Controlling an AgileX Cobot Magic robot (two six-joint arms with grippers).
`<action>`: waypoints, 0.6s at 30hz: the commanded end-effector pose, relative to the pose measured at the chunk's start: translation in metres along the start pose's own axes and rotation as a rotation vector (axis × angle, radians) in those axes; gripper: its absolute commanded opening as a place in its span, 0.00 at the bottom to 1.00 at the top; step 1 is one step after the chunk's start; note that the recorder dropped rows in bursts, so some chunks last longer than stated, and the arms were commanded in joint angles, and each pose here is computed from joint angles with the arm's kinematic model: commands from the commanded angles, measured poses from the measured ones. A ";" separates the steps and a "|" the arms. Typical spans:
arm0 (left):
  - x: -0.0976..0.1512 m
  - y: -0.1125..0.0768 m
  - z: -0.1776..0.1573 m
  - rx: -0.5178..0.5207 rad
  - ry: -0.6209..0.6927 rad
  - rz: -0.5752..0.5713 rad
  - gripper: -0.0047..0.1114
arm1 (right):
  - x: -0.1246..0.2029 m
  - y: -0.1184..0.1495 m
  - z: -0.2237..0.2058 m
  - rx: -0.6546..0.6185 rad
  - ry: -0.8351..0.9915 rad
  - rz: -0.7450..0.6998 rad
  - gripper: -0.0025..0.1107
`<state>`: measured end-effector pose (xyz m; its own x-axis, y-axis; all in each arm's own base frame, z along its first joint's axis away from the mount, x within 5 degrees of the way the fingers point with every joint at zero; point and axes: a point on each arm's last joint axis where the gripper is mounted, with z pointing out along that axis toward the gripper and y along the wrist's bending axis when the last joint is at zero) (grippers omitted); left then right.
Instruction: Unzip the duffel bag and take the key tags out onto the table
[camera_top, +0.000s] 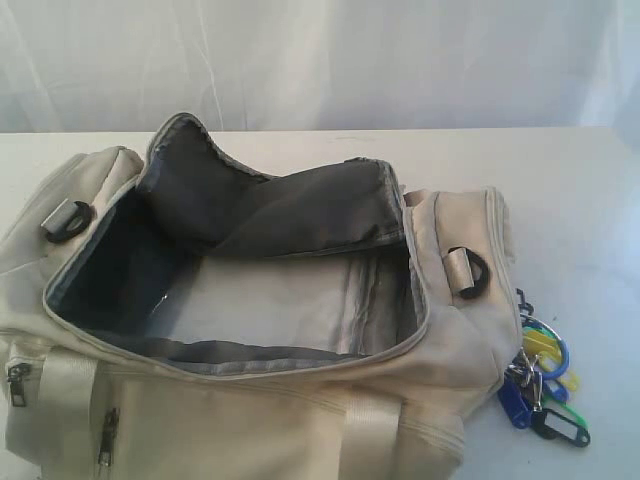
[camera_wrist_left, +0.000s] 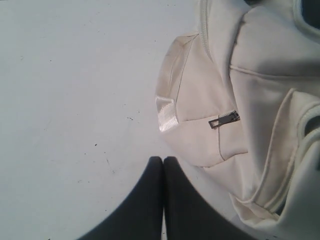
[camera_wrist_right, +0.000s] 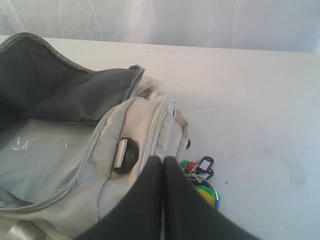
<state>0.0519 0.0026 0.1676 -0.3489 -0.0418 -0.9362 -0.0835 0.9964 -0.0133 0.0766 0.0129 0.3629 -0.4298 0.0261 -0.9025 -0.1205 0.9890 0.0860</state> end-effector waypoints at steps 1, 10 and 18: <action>0.001 0.000 0.000 0.005 -0.002 -0.001 0.04 | -0.002 0.000 -0.003 0.003 -0.018 -0.011 0.02; 0.001 0.000 0.000 0.005 -0.002 -0.001 0.04 | -0.002 0.000 -0.003 0.003 -0.018 -0.011 0.02; 0.001 0.000 0.000 0.003 0.000 0.000 0.04 | 0.052 -0.004 0.006 0.009 0.029 -0.007 0.02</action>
<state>0.0519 0.0027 0.1676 -0.3490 -0.0419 -0.9362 -0.0843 0.9964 -0.0132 0.0660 0.0119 0.3303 -0.4486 0.0261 -0.8934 -0.1168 0.9893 0.0875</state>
